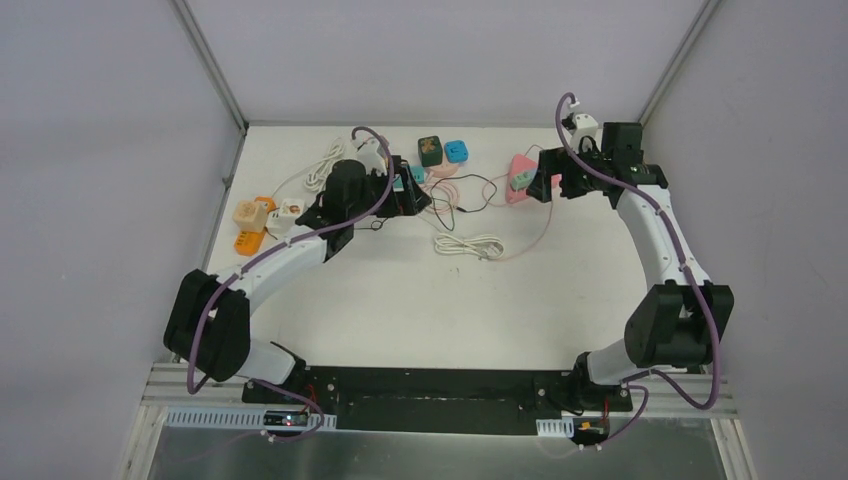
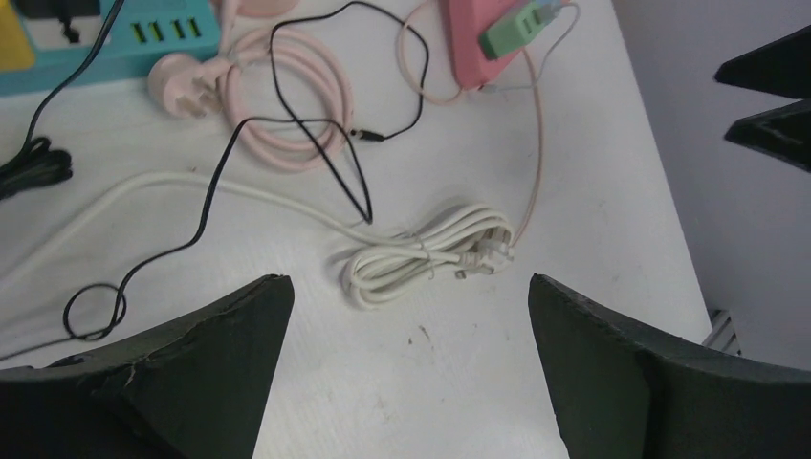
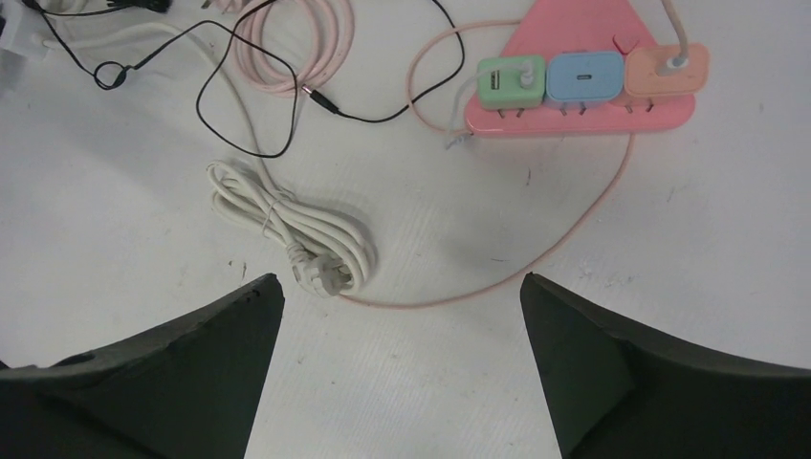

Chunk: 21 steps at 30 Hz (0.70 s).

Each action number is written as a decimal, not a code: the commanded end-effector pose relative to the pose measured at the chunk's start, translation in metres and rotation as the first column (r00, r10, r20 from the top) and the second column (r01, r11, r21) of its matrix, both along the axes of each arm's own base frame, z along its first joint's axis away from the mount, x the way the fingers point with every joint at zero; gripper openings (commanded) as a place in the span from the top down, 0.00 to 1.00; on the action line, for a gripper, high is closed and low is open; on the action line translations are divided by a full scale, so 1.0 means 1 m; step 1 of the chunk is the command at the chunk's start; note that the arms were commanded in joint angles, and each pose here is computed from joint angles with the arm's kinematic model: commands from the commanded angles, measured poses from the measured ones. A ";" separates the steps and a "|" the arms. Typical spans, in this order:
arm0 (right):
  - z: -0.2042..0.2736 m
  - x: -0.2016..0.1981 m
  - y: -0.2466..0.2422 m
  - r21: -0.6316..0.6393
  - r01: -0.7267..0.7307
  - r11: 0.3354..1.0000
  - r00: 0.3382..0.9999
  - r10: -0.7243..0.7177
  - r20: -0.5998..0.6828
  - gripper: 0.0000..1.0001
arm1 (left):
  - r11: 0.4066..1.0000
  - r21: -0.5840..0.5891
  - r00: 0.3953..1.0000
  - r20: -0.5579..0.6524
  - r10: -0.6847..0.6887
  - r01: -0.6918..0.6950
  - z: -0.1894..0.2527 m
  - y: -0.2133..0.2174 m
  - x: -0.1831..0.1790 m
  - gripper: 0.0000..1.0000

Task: Pull the plug off the socket
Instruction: Move the socket to the center of the board.

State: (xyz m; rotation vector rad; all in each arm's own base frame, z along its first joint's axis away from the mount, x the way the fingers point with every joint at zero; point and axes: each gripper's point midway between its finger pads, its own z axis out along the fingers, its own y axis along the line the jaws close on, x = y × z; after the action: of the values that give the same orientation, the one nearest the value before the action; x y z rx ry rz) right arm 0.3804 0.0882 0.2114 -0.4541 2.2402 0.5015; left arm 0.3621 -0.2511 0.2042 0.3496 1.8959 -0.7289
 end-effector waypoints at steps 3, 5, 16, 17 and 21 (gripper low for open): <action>0.001 0.012 -0.027 0.004 0.101 0.995 0.995 -0.101 -0.018 0.00 | 0.978 -0.109 0.956 0.256 -0.143 0.175 0.063 -0.041 0.021 0.01; 0.000 0.016 -0.033 0.021 0.129 0.991 0.991 -0.129 -0.023 0.00 | 0.963 -0.125 0.937 0.291 -0.194 0.238 0.064 -0.055 0.025 0.01; -0.023 0.033 -0.040 0.089 0.146 0.985 0.986 -0.137 -0.096 0.00 | 0.884 -0.184 0.863 0.372 -0.341 0.429 0.040 -0.101 0.035 0.02; -0.025 0.039 -0.041 0.092 0.153 0.984 0.984 -0.143 -0.111 0.00 | 0.885 -0.178 0.864 0.363 -0.347 0.431 0.030 -0.100 0.032 0.02; -0.026 0.069 -0.043 0.120 0.234 0.965 0.965 -0.215 -0.150 0.00 | 0.902 -0.115 0.867 0.348 -0.356 0.417 0.000 -0.091 0.024 0.02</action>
State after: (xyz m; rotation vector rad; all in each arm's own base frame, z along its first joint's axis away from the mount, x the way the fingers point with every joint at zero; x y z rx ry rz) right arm 0.4175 0.0440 0.1694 -0.1862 2.3711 0.5589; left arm 0.3994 -0.3424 0.1955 0.6179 1.5723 -1.0656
